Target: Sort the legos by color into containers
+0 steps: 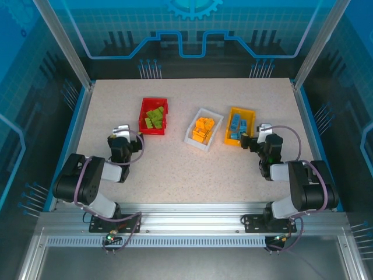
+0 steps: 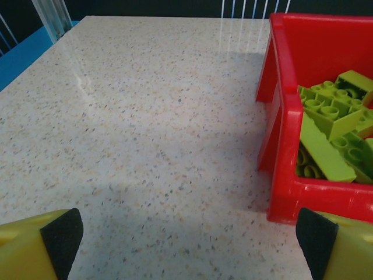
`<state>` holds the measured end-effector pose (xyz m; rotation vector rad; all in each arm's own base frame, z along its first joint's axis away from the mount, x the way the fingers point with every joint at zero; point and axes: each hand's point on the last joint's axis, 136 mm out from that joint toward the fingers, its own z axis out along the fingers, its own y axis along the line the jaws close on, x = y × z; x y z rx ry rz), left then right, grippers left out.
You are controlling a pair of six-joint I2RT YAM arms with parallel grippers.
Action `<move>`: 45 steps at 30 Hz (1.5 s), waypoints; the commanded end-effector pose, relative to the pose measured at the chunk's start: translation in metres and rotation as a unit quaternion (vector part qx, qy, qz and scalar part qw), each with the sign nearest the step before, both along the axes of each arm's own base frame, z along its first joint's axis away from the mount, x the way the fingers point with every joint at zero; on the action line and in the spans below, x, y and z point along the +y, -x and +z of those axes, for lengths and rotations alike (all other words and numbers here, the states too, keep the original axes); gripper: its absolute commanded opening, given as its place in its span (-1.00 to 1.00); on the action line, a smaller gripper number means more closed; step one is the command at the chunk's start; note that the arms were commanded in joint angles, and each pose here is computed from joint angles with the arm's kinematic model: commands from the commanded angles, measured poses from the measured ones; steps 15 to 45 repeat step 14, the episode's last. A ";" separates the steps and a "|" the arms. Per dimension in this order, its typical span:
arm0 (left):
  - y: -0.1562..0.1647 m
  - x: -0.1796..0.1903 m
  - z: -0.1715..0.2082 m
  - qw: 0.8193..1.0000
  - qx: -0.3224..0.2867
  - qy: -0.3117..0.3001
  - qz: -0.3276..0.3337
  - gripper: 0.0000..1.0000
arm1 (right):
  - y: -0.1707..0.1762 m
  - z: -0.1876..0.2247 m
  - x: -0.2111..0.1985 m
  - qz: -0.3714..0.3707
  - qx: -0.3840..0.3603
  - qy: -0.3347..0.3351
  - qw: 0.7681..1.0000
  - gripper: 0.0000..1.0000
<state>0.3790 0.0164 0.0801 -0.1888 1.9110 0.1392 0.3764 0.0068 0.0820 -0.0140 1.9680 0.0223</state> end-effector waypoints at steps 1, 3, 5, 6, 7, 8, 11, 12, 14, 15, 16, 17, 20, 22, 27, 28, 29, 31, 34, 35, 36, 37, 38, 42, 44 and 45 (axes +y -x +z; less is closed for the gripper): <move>-0.014 0.004 0.015 0.999 -0.019 0.033 -0.006 0.98 | -0.019 0.015 0.003 -0.029 -0.011 0.043 0.999 1.00; -0.014 0.004 0.016 0.999 -0.022 0.034 -0.006 0.98 | -0.018 0.014 0.006 -0.025 -0.010 0.052 0.998 0.99; -0.014 0.004 0.016 0.999 -0.024 0.034 -0.006 0.98 | -0.018 0.014 0.005 -0.026 -0.010 0.051 0.998 0.99; -0.014 0.005 0.016 0.999 -0.022 0.034 -0.005 0.98 | -0.018 0.014 0.005 -0.026 -0.011 0.051 0.998 1.00; -0.014 0.004 0.016 0.999 -0.022 0.034 -0.006 0.98 | -0.018 0.014 0.005 -0.025 -0.010 0.050 0.998 1.00; -0.014 0.004 0.016 0.999 -0.022 0.034 -0.006 0.98 | -0.018 0.014 0.005 -0.026 -0.010 0.051 0.998 1.00; -0.014 0.004 0.015 0.999 -0.021 0.034 -0.006 0.97 | -0.018 0.014 0.005 -0.026 -0.010 0.049 0.998 0.99; -0.014 0.004 0.016 0.999 -0.022 0.034 -0.006 0.98 | -0.018 0.014 0.005 -0.025 -0.010 0.049 0.998 0.99; -0.015 0.005 0.017 0.999 -0.023 0.033 -0.005 0.98 | -0.018 0.014 0.003 -0.031 -0.011 0.049 0.998 1.00; -0.015 0.005 0.017 0.999 -0.023 0.033 -0.005 0.98 | -0.018 0.014 0.003 -0.031 -0.011 0.049 0.998 1.00; -0.015 0.005 0.017 0.999 -0.023 0.033 -0.005 0.98 | -0.018 0.014 0.003 -0.031 -0.011 0.049 0.998 1.00; -0.015 0.005 0.017 0.999 -0.023 0.033 -0.005 0.98 | -0.018 0.014 0.003 -0.031 -0.011 0.049 0.998 1.00; -0.015 0.005 0.017 0.999 -0.023 0.033 -0.005 0.98 | -0.018 0.014 0.003 -0.031 -0.011 0.049 0.998 1.00; -0.015 0.005 0.017 0.999 -0.023 0.033 -0.005 0.98 | -0.018 0.014 0.003 -0.031 -0.011 0.049 0.998 1.00; -0.015 0.005 0.017 0.999 -0.023 0.033 -0.005 0.98 | -0.018 0.014 0.003 -0.031 -0.011 0.049 0.998 1.00; -0.015 0.005 0.017 0.999 -0.023 0.033 -0.005 0.98 | -0.018 0.014 0.003 -0.031 -0.011 0.049 0.998 1.00; -0.015 0.005 0.017 0.999 -0.023 0.033 -0.005 0.98 | -0.018 0.014 0.003 -0.031 -0.011 0.049 0.998 1.00; -0.015 0.005 0.017 0.999 -0.023 0.033 -0.005 0.98 | -0.018 0.014 0.003 -0.031 -0.011 0.049 0.998 1.00; -0.015 0.005 0.017 0.999 -0.023 0.033 -0.005 0.98 | -0.018 0.014 0.003 -0.031 -0.011 0.049 0.998 1.00; -0.015 0.005 0.017 0.999 -0.023 0.033 -0.005 0.98 | -0.018 0.014 0.003 -0.031 -0.011 0.049 0.998 1.00; -0.015 0.005 0.017 0.999 -0.023 0.033 -0.005 0.98 | -0.018 0.014 0.003 -0.031 -0.011 0.049 0.998 1.00; -0.015 0.005 0.017 0.999 -0.023 0.033 -0.005 0.98 | -0.018 0.014 0.003 -0.031 -0.011 0.049 0.998 1.00; -0.015 0.005 0.017 0.999 -0.023 0.033 -0.005 0.98 | -0.018 0.014 0.003 -0.031 -0.011 0.049 0.998 1.00; -0.015 0.005 0.017 0.999 -0.023 0.033 -0.005 0.98 | -0.018 0.014 0.003 -0.031 -0.011 0.049 0.998 1.00; -0.015 0.005 0.017 0.999 -0.023 0.033 -0.005 0.98 | -0.018 0.014 0.003 -0.031 -0.011 0.049 0.998 1.00; -0.015 0.005 0.017 0.999 -0.023 0.033 -0.005 0.98 | -0.018 0.014 0.003 -0.031 -0.011 0.049 0.998 1.00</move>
